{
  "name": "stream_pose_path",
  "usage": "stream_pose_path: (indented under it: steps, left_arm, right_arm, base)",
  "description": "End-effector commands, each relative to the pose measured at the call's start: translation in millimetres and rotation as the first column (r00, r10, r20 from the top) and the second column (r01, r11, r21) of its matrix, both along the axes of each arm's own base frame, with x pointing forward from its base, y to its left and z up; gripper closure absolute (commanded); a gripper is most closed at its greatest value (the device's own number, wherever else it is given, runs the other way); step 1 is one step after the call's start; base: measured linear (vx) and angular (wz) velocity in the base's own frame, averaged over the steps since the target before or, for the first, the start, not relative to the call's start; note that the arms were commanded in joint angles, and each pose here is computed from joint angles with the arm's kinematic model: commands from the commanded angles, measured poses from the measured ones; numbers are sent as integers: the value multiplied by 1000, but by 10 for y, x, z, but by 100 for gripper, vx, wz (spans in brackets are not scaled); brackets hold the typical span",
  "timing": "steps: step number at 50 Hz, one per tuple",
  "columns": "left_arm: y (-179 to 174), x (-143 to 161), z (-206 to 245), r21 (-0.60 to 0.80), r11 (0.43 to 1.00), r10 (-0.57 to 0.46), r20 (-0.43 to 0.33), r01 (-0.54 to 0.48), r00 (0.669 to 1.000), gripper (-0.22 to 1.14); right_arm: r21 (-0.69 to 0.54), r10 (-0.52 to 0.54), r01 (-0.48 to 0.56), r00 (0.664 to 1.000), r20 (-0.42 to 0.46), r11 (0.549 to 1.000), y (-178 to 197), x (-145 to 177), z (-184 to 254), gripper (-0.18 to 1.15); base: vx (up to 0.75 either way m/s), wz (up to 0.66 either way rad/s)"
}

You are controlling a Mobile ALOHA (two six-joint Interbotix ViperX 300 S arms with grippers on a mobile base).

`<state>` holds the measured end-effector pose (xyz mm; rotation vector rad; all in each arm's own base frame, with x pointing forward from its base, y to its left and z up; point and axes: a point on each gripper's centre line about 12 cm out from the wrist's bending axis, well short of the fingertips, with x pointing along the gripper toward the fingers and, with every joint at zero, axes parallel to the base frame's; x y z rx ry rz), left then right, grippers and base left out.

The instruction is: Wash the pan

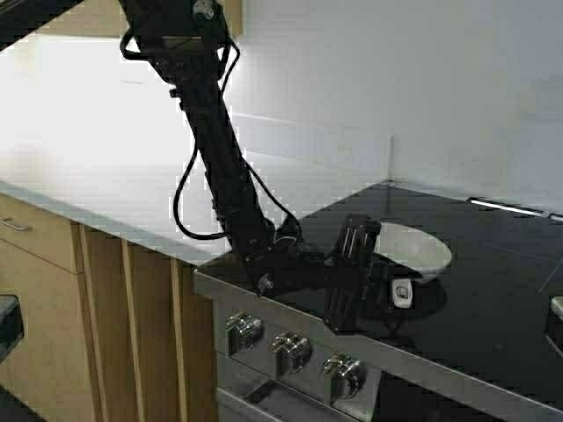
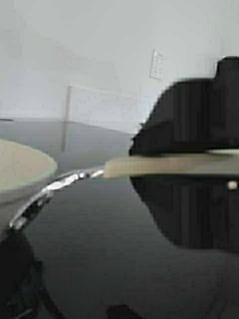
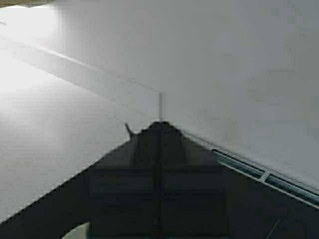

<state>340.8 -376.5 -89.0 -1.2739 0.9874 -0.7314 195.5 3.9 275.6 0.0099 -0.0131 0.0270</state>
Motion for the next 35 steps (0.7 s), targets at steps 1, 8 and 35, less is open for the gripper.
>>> stream_pose_path:
  steps: [1,8,35]
  left_arm:
    - [-189,-22,285,-57,998,-29,53,32,998,92]
    - [-144,-71,434,-68,997,-31,71,36,997,87]
    - [289,-399,1049,-37,999,12,160,-6,987,89]
  right_arm:
    - [0,1,-1,1000,18,1000,1,19,72,92]
    - [0,1,-1,1000,18,1000,1,19,72,92]
    - [2,1,-1,1000,15,1000,1,17,59,92]
  base:
    - [0,0]
    - [0,0]
    - [0,3]
